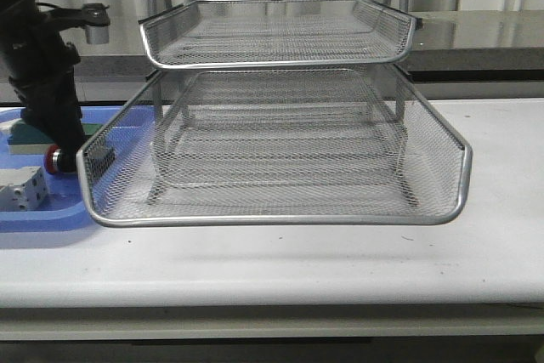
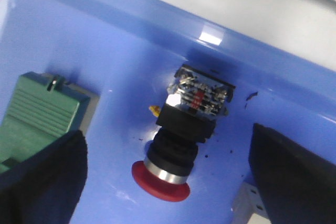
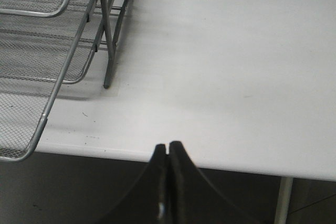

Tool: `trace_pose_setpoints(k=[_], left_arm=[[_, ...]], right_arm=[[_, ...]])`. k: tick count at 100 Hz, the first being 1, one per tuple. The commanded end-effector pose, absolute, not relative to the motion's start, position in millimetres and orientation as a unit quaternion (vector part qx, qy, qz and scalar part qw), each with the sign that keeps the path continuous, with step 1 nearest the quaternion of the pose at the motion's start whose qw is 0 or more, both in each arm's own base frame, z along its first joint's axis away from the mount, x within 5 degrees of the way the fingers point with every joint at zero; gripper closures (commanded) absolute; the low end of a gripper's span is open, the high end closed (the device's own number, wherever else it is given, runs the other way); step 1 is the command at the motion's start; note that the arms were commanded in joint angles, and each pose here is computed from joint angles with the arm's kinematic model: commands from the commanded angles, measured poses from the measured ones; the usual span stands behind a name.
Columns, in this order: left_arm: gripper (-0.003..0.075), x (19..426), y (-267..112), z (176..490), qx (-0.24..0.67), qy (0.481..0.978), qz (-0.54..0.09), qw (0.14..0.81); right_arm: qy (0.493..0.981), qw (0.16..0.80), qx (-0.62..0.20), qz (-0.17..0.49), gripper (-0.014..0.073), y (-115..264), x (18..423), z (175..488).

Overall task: Place button on rack with both arms
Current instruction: 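Grasp the red-capped push button with the left gripper and lift it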

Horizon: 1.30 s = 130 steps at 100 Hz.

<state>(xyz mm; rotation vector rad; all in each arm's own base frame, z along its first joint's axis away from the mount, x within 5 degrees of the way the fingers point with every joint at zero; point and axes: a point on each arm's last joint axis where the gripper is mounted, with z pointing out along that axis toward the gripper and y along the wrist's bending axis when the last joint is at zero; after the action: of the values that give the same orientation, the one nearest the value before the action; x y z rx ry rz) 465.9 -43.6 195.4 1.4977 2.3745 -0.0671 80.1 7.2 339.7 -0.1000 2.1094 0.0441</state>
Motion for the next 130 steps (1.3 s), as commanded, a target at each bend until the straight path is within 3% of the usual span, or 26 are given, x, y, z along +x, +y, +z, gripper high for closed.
trace_pose_setpoints(k=[1, 54, 77, 84, 110, 130], left_arm=[[0.0125, 466.5, -47.4, 225.5, 0.533, 0.821, -0.009, 0.207], [0.0125, 477.0, -48.7, 183.0, 0.549, 0.815, -0.023, 0.183], [0.0148, 478.4, -48.7, 180.7, 0.549, 0.815, -0.024, 0.182], [0.0216, 479.7, -48.9, 183.8, 0.549, 0.814, -0.022, 0.186], [0.059, 485.2, -49.9, 206.5, 0.555, 0.807, -0.016, 0.201], [0.0741, 484.3, -50.3, 235.8, 0.563, 0.803, -0.026, 0.195]], right_arm=[[0.845, 0.533, -0.042, 0.015, 0.0703, 6.3, 81.3, 355.3], [0.845, 0.533, -0.042, 0.015, 0.0703, 6.3, 81.3, 355.4], [0.845, 0.533, -0.042, 0.015, 0.0703, 6.3, 81.3, 355.4], [0.845, 0.533, -0.042, 0.015, 0.0703, 6.3, 81.3, 355.4], [0.845, 0.533, -0.042, 0.015, 0.0703, 6.3, 81.3, 355.4], [0.845, 0.533, -0.042, 0.015, 0.0703, 6.3, 81.3, 355.4]])
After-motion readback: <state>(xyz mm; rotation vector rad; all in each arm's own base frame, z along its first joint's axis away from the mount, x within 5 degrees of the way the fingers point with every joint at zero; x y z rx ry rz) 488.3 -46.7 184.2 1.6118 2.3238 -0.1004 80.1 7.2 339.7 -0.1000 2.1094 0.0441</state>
